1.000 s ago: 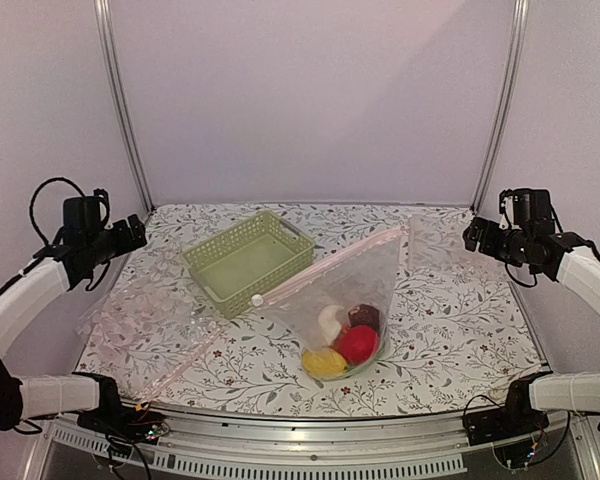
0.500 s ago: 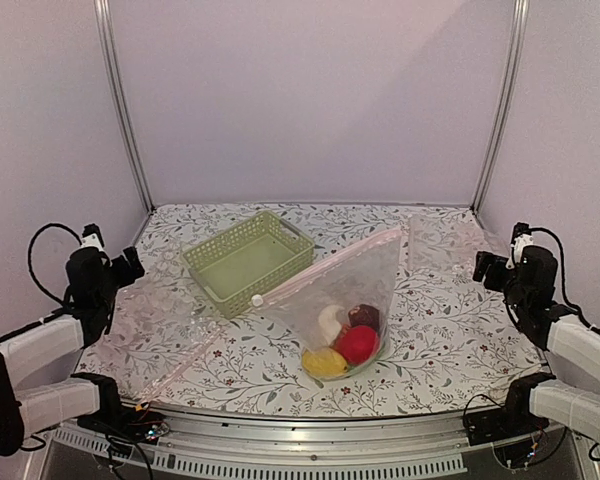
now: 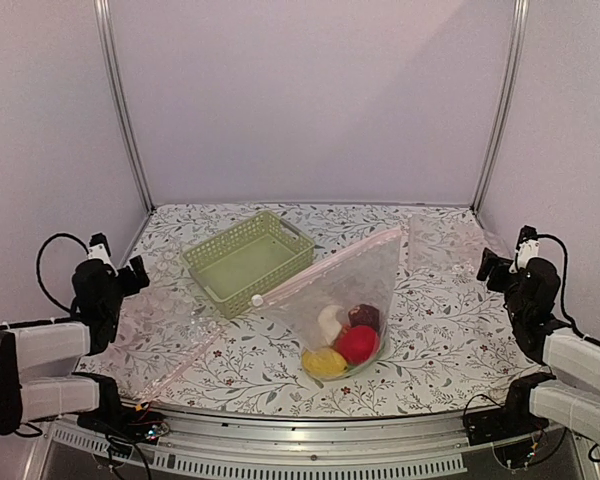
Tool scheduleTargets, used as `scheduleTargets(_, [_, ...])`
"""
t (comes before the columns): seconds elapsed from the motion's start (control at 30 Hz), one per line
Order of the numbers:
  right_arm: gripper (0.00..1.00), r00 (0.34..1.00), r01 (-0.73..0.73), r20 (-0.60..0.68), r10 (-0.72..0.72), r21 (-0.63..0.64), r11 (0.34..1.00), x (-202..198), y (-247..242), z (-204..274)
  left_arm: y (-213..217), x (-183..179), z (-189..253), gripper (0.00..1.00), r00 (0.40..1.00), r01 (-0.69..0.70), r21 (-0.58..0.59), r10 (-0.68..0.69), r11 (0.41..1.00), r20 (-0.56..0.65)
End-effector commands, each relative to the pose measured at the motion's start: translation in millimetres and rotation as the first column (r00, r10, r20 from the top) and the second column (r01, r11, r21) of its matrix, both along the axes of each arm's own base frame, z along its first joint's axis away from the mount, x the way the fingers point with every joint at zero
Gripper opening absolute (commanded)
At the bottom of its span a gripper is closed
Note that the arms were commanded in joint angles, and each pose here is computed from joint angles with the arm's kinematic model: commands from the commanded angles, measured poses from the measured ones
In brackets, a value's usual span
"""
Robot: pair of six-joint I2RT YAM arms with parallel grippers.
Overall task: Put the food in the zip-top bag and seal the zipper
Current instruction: Reset both arms
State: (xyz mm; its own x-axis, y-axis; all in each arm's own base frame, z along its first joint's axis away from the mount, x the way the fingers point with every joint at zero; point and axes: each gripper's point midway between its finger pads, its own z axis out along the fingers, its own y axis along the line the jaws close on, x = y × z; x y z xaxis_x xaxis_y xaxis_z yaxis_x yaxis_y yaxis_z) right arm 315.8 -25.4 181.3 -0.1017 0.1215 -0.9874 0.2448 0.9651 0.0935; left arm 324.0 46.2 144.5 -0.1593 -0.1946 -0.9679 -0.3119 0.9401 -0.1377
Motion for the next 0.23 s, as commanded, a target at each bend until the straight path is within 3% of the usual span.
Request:
scheduleTargets(0.0, [0.99,0.999,0.001,0.032,0.000,-0.018,1.000,-2.6,-1.7,5.4,-2.6,9.3,5.3,1.00,1.000,0.020,0.015,-0.020,1.000,0.005])
scheduleTargets(0.2, [0.99,1.000,0.003,0.023,-0.003,-0.024,1.000,-1.3,-2.3,3.2,-2.3,8.3,5.4,1.00,1.000,0.017,0.012,-0.017,1.000,0.005])
